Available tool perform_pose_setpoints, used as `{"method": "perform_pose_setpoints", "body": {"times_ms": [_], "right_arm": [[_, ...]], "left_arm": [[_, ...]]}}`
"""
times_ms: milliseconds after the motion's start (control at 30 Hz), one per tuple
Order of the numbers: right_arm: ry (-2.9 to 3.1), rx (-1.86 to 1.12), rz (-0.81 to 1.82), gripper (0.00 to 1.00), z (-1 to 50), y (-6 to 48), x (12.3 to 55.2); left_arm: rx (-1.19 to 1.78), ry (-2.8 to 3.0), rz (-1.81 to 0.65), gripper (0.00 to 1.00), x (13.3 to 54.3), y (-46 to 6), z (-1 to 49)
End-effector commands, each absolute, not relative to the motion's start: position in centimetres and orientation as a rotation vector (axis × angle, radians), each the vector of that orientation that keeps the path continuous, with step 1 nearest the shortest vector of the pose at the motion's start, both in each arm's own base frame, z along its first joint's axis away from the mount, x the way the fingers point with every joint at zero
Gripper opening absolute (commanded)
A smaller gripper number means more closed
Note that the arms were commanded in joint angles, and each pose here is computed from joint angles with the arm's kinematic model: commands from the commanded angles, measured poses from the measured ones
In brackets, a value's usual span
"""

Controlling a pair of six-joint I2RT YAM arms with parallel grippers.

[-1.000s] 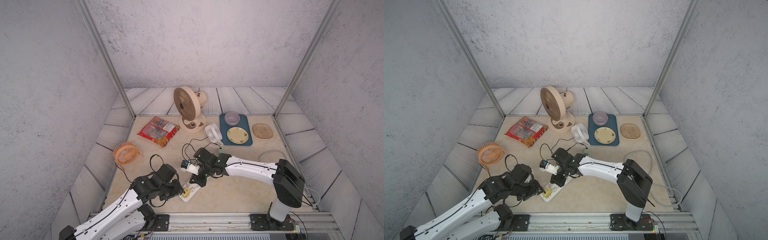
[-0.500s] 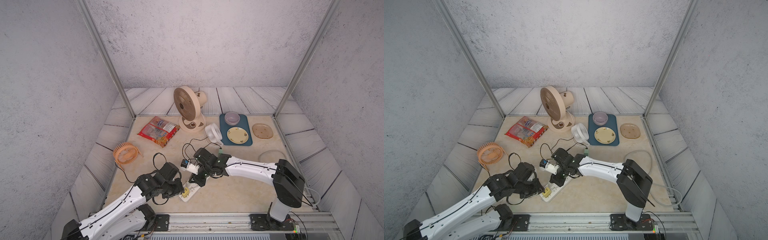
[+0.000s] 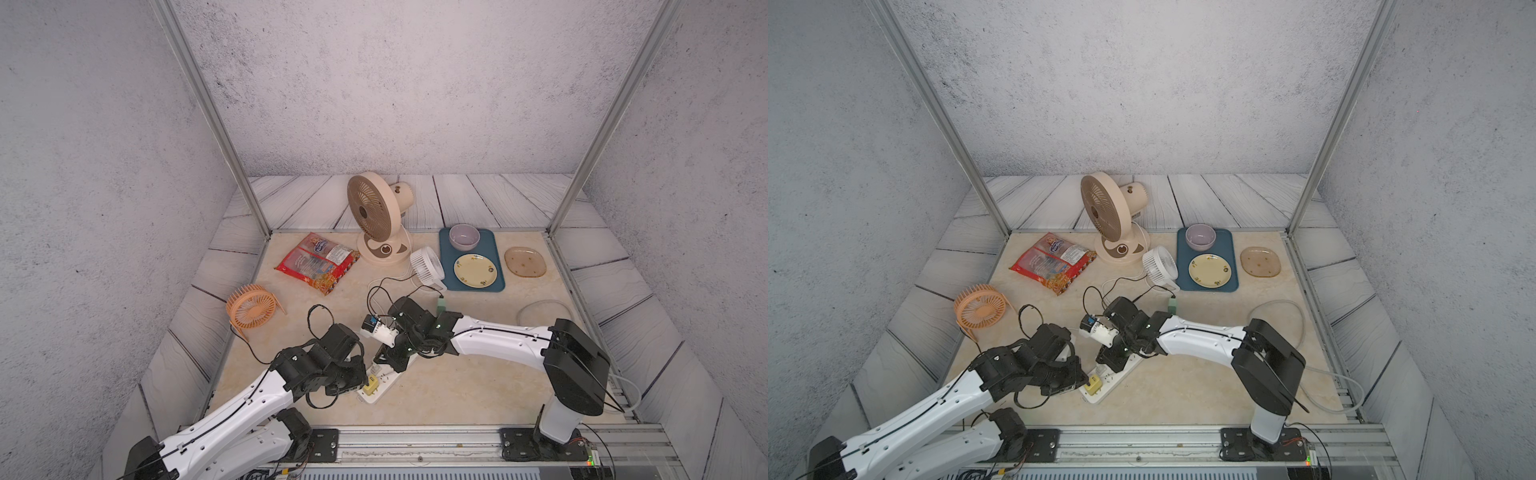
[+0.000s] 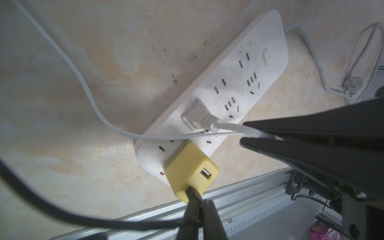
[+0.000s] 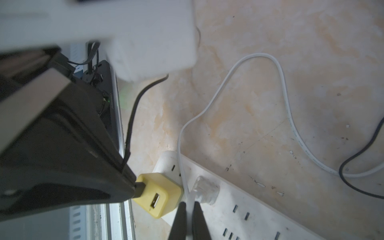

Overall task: Unplug the desk fan from the power strip
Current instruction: Adjust the socket at the center of the board.

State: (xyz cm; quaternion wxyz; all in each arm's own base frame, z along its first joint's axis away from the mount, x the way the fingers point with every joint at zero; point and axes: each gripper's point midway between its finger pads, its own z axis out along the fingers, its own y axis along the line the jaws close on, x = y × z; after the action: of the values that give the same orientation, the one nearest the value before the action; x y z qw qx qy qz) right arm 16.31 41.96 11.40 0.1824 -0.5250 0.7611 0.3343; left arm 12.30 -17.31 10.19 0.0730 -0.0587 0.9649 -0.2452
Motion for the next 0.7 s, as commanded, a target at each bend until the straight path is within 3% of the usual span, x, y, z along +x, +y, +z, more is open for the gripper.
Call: {"method": "perform_pose_setpoints", "body": {"times_ms": [0, 667], "right_arm": [[2.107, -1.407, 1.012, 0.00, 13.3, 42.9, 16.3], [2.000, -1.256, 1.085, 0.00, 16.1, 43.3, 17.1]], "left_arm": [[-0.174, 2.978, -0.569, 0.07, 11.3, -15.4, 7.9], [-0.113, 3.032, -0.418, 0.03, 10.1, -13.8, 6.0]]}}
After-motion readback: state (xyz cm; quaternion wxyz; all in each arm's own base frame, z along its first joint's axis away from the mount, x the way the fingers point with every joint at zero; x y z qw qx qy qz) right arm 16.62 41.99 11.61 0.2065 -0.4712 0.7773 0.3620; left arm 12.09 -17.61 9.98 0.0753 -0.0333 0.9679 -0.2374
